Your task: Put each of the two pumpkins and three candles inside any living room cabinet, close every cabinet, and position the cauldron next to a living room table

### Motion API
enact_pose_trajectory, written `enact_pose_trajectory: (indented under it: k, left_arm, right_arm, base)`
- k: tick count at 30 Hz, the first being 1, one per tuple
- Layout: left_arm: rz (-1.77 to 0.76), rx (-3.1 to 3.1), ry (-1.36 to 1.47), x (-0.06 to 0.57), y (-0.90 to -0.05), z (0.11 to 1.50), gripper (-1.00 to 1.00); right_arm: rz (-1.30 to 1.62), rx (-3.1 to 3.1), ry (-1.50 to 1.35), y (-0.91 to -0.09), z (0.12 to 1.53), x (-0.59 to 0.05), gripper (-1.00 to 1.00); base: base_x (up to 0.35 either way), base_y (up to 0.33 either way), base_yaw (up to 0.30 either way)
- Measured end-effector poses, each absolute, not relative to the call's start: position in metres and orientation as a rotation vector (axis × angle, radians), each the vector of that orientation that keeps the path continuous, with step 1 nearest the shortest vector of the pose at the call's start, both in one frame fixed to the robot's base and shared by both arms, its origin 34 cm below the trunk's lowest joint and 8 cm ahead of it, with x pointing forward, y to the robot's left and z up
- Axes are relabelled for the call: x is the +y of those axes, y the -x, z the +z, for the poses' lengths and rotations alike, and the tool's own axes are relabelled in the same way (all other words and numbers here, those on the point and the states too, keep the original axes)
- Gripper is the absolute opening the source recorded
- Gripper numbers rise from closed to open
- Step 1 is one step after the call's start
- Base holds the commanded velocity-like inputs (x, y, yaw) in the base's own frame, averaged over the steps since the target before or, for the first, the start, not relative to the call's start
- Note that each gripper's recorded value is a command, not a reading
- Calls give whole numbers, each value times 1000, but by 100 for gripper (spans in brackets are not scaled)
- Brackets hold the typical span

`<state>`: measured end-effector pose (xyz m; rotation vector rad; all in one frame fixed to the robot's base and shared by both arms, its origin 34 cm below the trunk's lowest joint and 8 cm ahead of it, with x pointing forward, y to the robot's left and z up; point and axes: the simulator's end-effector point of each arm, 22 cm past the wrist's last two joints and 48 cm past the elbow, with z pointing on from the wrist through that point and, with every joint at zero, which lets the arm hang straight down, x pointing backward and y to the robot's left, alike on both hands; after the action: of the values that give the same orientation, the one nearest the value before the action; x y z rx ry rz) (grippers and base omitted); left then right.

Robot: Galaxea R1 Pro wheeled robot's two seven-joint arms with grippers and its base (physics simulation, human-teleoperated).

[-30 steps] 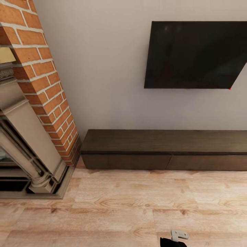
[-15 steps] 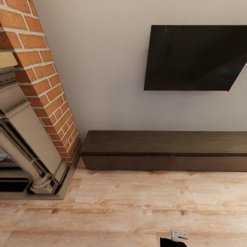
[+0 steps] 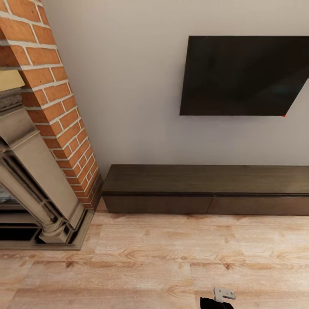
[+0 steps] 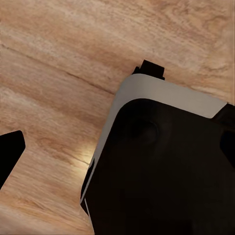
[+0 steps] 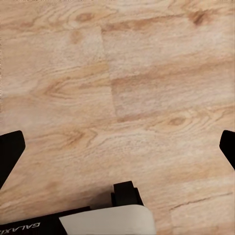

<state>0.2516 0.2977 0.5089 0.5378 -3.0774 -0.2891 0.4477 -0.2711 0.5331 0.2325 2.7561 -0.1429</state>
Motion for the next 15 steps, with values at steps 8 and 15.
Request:
enact_pose_trajectory:
  k: [8,15]
  left_arm:
    - [-280,-3079,-531,294,-251,519,100]
    - [-239,-3079,-533,285,-249,527,100]
  right_arm:
    - [-143,2757,-232,-446,544,-271,100]
    - [-143,2757,-233,-445,552,-271,100]
  base:
    - [0,0,0]
    - [0,0,0]
